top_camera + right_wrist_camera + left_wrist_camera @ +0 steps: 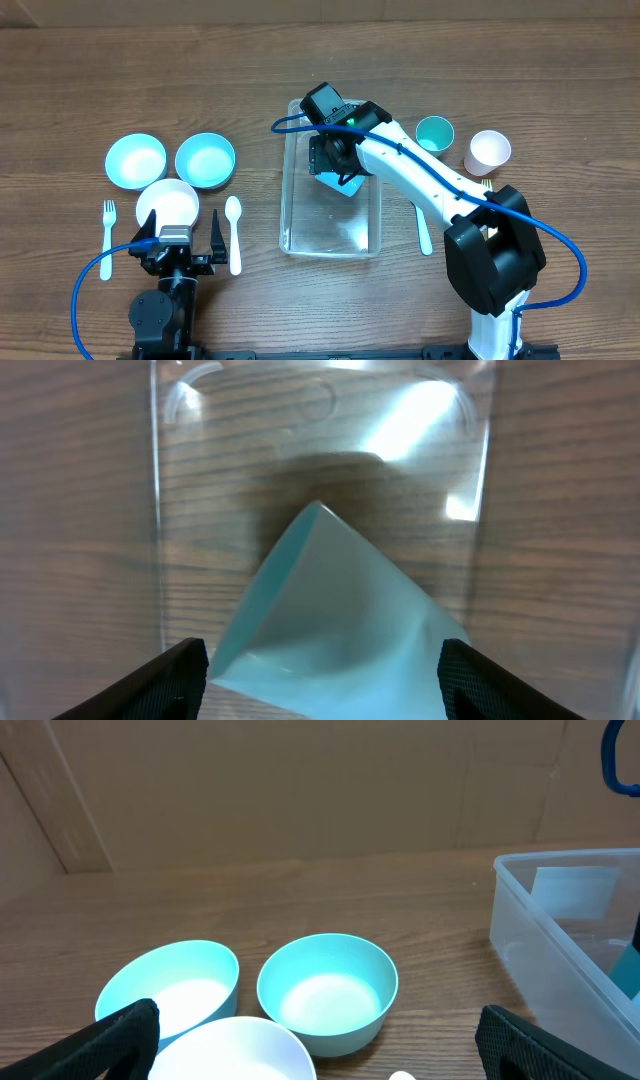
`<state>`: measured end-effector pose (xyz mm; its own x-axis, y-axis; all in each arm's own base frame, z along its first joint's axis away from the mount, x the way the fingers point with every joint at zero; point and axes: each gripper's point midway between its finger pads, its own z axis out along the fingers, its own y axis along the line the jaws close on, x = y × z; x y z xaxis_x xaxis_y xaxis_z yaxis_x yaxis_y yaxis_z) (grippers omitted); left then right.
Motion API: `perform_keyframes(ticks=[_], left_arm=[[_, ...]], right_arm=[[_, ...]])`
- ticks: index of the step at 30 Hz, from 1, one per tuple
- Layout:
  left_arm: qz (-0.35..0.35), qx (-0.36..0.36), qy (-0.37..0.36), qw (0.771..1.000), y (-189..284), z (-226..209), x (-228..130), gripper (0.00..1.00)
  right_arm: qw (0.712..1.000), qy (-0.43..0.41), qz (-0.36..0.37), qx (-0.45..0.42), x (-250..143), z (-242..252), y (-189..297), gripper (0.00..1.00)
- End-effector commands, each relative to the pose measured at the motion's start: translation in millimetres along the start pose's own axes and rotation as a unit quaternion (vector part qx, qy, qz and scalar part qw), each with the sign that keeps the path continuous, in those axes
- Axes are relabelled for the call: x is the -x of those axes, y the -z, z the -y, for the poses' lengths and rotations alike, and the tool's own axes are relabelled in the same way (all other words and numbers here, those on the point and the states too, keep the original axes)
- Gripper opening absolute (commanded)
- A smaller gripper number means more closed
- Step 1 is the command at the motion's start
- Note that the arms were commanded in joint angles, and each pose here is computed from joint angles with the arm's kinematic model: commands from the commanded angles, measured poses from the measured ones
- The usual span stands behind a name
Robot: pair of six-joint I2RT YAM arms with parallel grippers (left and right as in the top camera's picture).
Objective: Pack container
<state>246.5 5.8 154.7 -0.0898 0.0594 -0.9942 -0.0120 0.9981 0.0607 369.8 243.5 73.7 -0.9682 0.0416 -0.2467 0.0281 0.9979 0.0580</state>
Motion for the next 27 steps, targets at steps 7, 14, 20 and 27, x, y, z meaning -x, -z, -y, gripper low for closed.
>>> perform_keyframes(ticks=[7, 14, 20, 27], left_arm=[[0.004, -0.003, -0.009, 1.000, 0, 0, 0, 1.00], [0.004, -0.003, -0.009, 1.000, 0, 0, 0, 1.00], [0.004, -0.003, -0.009, 1.000, 0, 0, 0, 1.00], [0.004, -0.003, -0.009, 1.000, 0, 0, 0, 1.00]], right_arm=[[0.999, -0.038, 0.020, -0.011, 5, 4, -3, 0.77], [0.999, -0.035, 0.010, -0.019, 0, 7, -3, 0.63], [0.999, -0.033, -0.002, -0.029, -7, 11, -3, 0.65], [0.998, -0.026, -0.010, -0.061, -12, 24, -1, 0.64]])
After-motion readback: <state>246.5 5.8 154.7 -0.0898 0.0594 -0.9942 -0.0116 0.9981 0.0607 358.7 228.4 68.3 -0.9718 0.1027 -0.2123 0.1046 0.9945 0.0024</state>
